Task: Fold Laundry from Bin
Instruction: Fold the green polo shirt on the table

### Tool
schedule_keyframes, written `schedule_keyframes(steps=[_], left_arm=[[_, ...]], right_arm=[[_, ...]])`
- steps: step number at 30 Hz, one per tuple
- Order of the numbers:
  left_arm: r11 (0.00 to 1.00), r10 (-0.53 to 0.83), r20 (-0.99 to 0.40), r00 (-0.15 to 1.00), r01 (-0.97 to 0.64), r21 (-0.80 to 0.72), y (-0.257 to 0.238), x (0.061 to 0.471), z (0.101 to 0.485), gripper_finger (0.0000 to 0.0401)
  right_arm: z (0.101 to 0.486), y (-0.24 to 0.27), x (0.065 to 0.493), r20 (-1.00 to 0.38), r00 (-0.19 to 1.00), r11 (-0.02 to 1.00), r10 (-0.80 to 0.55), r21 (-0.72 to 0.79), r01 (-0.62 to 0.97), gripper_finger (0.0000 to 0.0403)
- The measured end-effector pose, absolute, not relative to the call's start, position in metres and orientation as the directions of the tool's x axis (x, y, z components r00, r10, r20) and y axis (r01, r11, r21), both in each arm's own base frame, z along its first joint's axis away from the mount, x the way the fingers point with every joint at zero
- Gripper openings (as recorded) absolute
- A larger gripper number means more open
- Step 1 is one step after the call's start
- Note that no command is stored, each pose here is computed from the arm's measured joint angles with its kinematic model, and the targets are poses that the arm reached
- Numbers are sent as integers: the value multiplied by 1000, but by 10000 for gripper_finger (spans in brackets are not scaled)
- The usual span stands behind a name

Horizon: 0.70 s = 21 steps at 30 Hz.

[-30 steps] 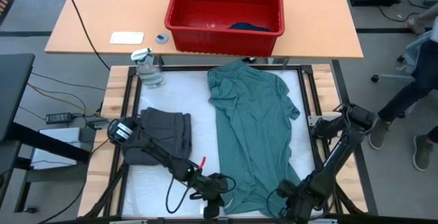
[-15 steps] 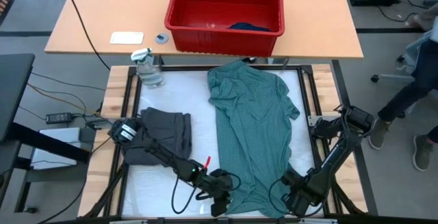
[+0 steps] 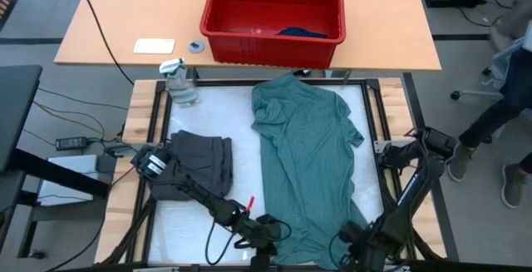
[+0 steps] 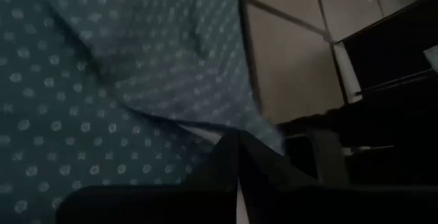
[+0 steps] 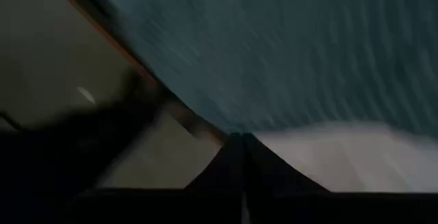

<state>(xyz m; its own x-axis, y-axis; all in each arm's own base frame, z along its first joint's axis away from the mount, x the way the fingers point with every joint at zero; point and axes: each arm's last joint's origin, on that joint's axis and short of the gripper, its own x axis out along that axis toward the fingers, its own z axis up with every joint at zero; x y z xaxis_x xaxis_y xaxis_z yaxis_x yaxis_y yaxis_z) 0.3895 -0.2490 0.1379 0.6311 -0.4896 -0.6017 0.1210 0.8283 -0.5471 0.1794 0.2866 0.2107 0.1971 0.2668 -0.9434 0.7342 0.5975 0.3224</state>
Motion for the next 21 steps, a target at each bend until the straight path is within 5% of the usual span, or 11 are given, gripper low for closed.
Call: schedule_keyframes(steps=[4, 12, 21], left_arm=[[824, -490, -603, 629, 108, -556, -249, 389, 137, 12], [810, -491, -600, 632, 78, -581, -249, 390, 137, 13], [809, -492, -598, 632, 78, -583, -250, 389, 137, 4]], right_arm=[[211, 280, 207, -893, 409, 661, 189, 424, 619, 55], [183, 254, 266, -877, 467, 787, 115, 367, 496, 141], [169, 242, 288, -877, 461, 824, 135, 357, 440, 135]])
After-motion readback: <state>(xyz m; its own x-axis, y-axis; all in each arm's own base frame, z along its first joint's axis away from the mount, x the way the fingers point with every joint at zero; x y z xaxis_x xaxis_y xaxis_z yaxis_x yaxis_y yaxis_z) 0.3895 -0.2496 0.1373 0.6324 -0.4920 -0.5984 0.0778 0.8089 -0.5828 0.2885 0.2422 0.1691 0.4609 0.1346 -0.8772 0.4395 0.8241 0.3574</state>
